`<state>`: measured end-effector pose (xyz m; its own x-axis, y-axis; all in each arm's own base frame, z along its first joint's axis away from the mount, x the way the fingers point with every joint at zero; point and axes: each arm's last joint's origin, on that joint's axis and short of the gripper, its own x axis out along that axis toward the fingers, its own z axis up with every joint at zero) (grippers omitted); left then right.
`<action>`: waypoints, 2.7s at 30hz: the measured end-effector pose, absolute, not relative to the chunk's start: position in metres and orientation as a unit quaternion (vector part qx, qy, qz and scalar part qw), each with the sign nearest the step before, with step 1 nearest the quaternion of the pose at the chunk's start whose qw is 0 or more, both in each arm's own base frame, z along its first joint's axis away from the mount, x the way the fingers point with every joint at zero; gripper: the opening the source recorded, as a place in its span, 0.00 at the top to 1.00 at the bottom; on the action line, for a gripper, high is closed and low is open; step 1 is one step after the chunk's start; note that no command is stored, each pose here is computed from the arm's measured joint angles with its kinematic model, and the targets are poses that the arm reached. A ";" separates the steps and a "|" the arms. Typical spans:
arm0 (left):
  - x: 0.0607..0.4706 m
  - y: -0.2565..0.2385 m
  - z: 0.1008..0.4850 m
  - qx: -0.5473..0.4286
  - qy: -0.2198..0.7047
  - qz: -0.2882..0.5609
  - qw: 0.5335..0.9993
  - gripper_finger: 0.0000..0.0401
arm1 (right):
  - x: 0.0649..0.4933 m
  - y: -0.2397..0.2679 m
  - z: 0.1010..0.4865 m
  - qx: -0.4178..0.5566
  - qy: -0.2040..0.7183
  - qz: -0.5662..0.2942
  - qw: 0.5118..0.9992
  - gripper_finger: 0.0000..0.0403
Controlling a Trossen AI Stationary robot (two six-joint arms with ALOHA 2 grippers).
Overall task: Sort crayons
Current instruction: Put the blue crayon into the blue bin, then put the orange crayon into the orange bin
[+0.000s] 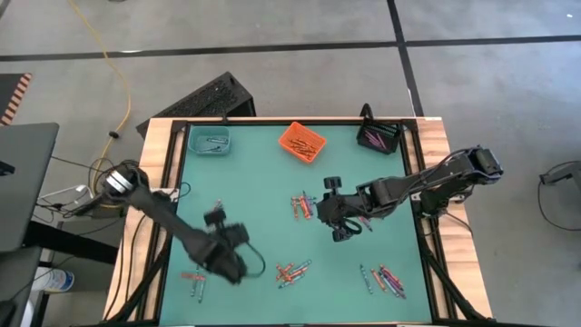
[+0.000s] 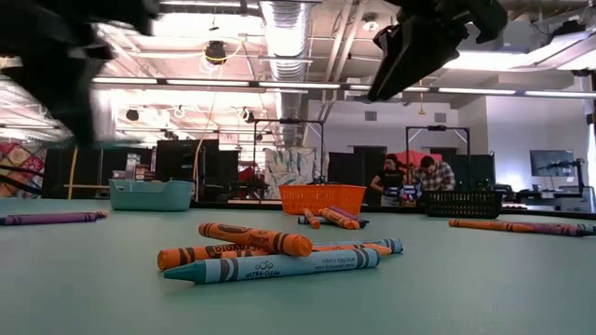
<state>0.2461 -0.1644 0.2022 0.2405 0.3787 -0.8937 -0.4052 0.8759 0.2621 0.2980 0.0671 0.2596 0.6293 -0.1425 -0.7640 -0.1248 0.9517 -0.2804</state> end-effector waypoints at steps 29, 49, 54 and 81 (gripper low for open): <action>0.210 0.132 0.290 0.156 0.651 0.264 0.695 1.00 | 0.291 0.087 0.255 -0.118 0.443 -0.013 0.889 0.61; 0.176 0.249 0.217 0.036 0.731 0.233 0.640 1.00 | 0.269 0.112 0.219 -0.098 0.460 -0.024 0.882 0.61; 0.175 0.261 0.189 0.019 0.766 0.220 0.604 1.00 | 0.266 0.120 0.219 -0.110 0.454 -0.021 0.884 0.61; 0.175 0.258 0.199 0.022 0.761 0.275 0.587 0.65 | 0.264 0.123 0.220 -0.118 0.444 -0.039 0.887 0.61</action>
<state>0.1749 0.2577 0.1988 -0.3097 0.3555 -0.8819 -0.2895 0.8482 0.4436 0.2643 0.1227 0.2199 0.6027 -0.1746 -0.7786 -0.0354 0.9689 -0.2447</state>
